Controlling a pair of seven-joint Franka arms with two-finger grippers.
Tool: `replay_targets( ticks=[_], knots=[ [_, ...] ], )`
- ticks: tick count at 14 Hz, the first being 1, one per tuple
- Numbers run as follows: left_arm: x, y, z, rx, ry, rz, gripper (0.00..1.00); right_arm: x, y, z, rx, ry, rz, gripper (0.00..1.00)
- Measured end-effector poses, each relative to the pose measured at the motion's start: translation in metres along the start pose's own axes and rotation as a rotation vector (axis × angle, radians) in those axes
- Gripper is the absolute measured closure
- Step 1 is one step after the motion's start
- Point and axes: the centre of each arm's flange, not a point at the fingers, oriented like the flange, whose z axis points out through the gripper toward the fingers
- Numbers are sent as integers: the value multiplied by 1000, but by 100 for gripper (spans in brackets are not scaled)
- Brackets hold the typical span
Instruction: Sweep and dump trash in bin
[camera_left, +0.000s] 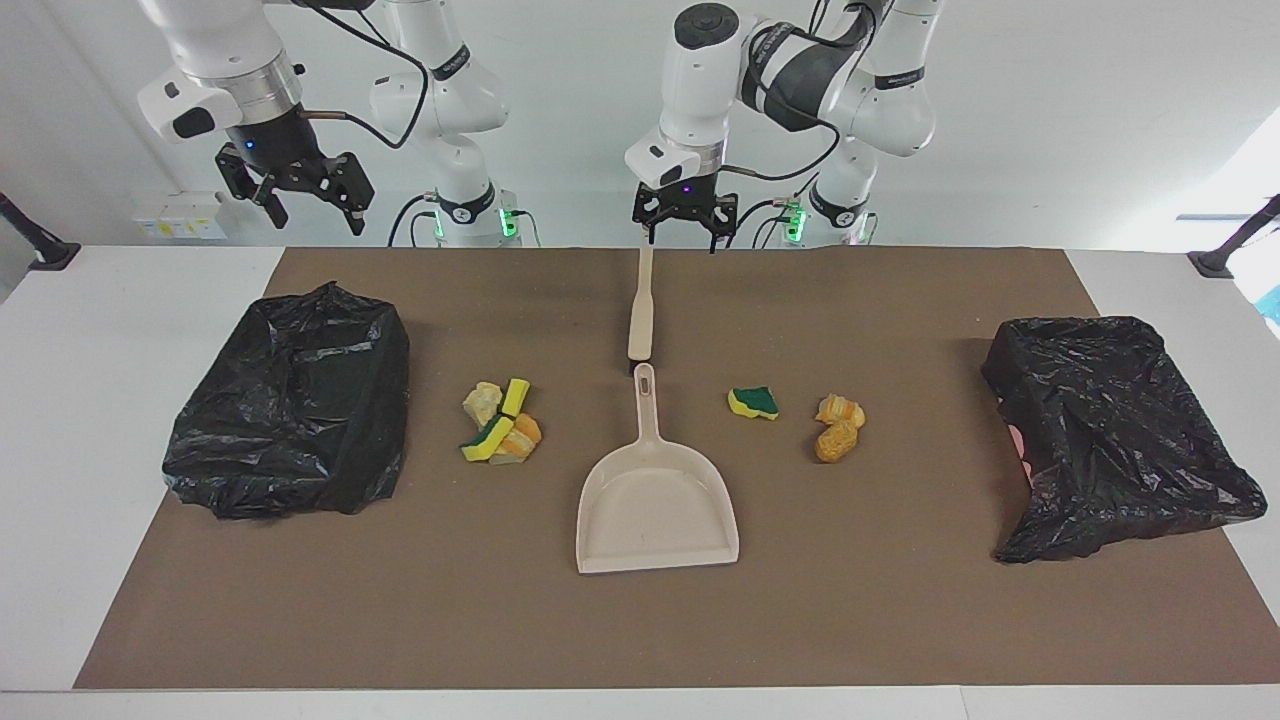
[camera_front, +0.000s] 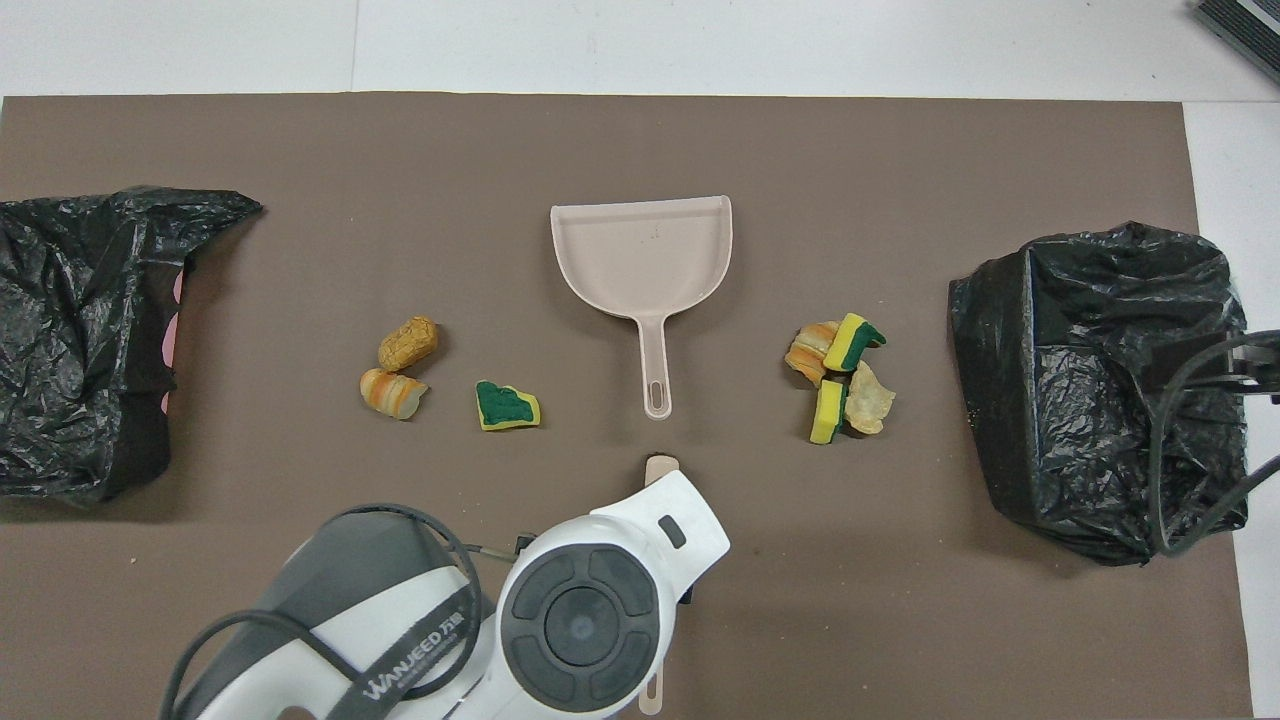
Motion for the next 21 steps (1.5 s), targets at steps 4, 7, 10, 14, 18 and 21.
replay_targets(
  ticks=[4,7,10,14,18,21],
  knots=[
    [-27,29,59,11,-7,26,0,0,0,0,0,-2,0,0],
    [-39,38,81,25,-21,48,0,0,0,0,0,-2,0,0],
    [-43,43,95,35,-31,44,0,0,0,0,0,-2,0,0],
    [-47,43,106,32,-25,10,0,0,0,0,0,-3,0,0],
    [-47,45,111,16,-6,2,0,0,0,0,0,-3,1,0],
    [-46,47,118,19,-8,1,0,0,0,0,0,-3,1,0]
  ],
)
